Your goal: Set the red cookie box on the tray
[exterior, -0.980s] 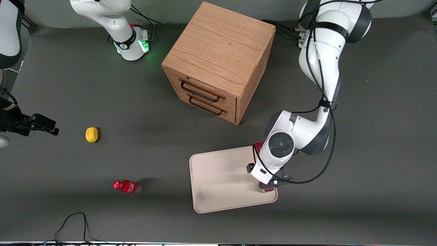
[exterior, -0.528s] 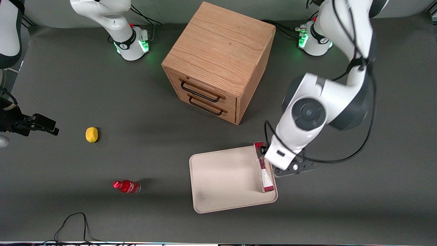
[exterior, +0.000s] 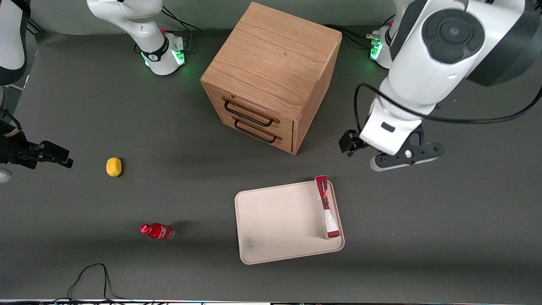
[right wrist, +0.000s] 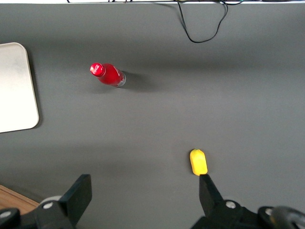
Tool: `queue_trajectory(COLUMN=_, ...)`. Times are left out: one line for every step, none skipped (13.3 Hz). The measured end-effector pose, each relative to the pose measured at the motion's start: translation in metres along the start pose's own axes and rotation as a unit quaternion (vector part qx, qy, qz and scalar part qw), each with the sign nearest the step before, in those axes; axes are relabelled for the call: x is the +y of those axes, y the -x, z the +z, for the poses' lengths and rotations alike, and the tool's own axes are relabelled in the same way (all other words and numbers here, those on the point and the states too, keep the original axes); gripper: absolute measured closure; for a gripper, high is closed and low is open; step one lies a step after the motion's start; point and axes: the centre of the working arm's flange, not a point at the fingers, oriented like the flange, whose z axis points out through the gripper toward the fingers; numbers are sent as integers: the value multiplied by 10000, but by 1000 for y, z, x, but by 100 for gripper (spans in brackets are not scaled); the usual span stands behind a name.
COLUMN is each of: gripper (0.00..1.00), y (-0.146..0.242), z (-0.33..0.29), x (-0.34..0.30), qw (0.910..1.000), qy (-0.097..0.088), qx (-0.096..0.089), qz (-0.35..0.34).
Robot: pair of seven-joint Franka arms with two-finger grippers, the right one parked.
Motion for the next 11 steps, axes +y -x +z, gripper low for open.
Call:
queue_trajectory(gripper=0, y=1, z=-5, x=-3, qw=10000, qy=6, qx=29, qz=-13)
queue_trajectory(gripper=0, y=-2, z=-7, x=-9, qw=10000, qy=1, qx=43, qz=-45)
queue_trajectory(gripper=0, y=-7, z=-8, x=-21, qw=10000, qy=-15, qx=32, qz=-42)
queue_trajectory(gripper=0, y=-13, z=-9, x=-39, qw=10000, qy=-42, qx=9, qz=25)
queue_trajectory(gripper=0, y=-19, z=-11, x=-61, qw=9999, qy=-63, qx=-14, qz=96)
queue_trajectory(gripper=0, y=-24, z=-15, x=-87, qw=9998, qy=-72, qx=-25, qz=178)
queue_trajectory(gripper=0, y=-28, z=-20, x=-116, qw=9996, qy=-74, qx=-27, qz=265)
queue_trajectory(gripper=0, y=-31, z=-26, x=-145, qw=9993, qy=-67, qx=-12, qz=360)
queue_trajectory(gripper=0, y=-31, z=-31, x=-173, qw=9990, qy=-61, qx=-4, qz=452)
queue_trajectory(gripper=0, y=-29, z=-36, x=-197, qw=9986, qy=-55, qx=-8, qz=532)
queue_trajectory(gripper=0, y=-27, z=-39, x=-217, qw=9980, qy=-48, qx=4, qz=625)
